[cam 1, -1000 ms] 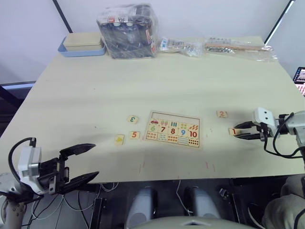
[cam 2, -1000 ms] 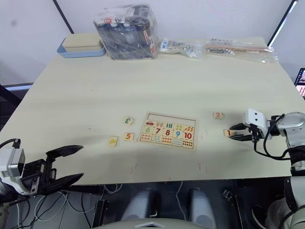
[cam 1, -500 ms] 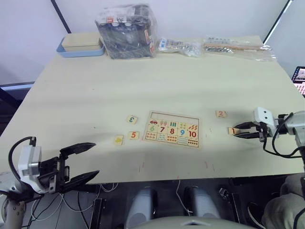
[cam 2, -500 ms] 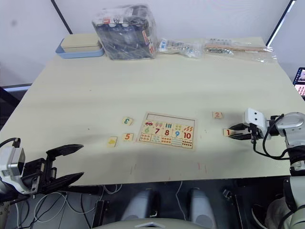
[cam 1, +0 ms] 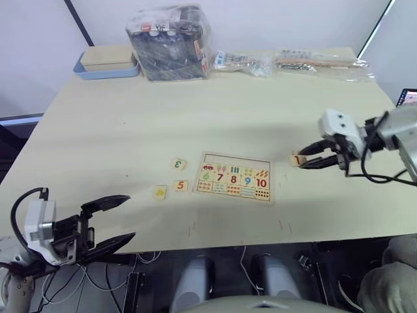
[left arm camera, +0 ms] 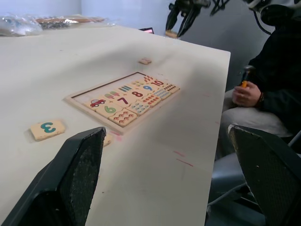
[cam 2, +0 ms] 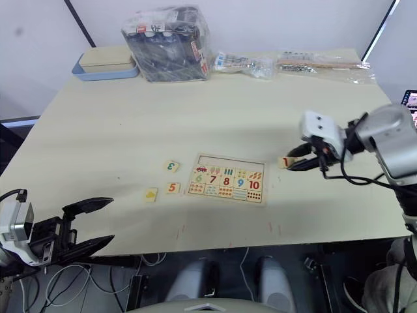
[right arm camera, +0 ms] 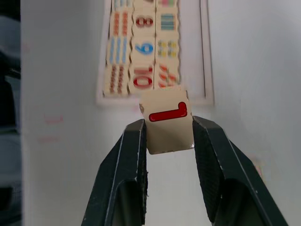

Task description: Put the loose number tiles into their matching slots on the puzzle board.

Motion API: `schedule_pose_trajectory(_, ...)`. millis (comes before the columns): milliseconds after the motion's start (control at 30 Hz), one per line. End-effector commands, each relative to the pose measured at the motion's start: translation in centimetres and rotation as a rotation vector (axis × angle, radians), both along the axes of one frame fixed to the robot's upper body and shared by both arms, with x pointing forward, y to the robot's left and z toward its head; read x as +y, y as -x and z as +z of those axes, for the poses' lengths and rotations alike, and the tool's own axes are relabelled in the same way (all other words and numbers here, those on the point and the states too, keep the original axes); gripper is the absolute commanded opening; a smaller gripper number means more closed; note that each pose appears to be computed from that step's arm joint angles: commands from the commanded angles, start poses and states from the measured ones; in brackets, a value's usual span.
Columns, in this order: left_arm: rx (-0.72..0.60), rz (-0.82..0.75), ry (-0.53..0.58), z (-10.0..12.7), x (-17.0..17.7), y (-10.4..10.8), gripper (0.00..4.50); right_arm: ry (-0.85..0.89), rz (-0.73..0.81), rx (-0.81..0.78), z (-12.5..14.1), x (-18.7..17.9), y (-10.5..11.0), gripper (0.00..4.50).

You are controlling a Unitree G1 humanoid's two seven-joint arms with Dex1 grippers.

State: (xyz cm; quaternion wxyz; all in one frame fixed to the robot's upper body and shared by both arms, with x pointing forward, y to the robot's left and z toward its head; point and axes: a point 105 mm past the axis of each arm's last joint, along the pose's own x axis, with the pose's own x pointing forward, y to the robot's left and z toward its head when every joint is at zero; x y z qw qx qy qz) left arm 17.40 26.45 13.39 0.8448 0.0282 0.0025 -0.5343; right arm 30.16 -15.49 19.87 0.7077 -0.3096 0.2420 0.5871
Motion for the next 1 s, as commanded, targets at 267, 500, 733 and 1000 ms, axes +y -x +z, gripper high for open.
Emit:
schedule_pose_trajectory(267,-0.051,0.036,0.004,1.3,-0.5,0.2,4.5,0.017,0.05,-0.15,3.5,7.5,-0.1,0.85)
schedule_pose_trajectory(500,-0.064,0.063,0.002,2.2,-1.0,-0.4,4.5,0.07,0.025,-0.069,5.1,13.2,-1.7,0.85)
schedule_pose_trajectory(733,-0.074,0.085,0.0,2.8,-1.1,-0.8,4.5,0.089,-0.007,-0.036,5.0,17.4,-3.4,0.85)
schedule_pose_trajectory(1000,-0.098,0.141,0.013,3.5,-0.8,-1.3,4.5,0.139,-0.06,0.052,1.4,19.7,-4.8,0.85)
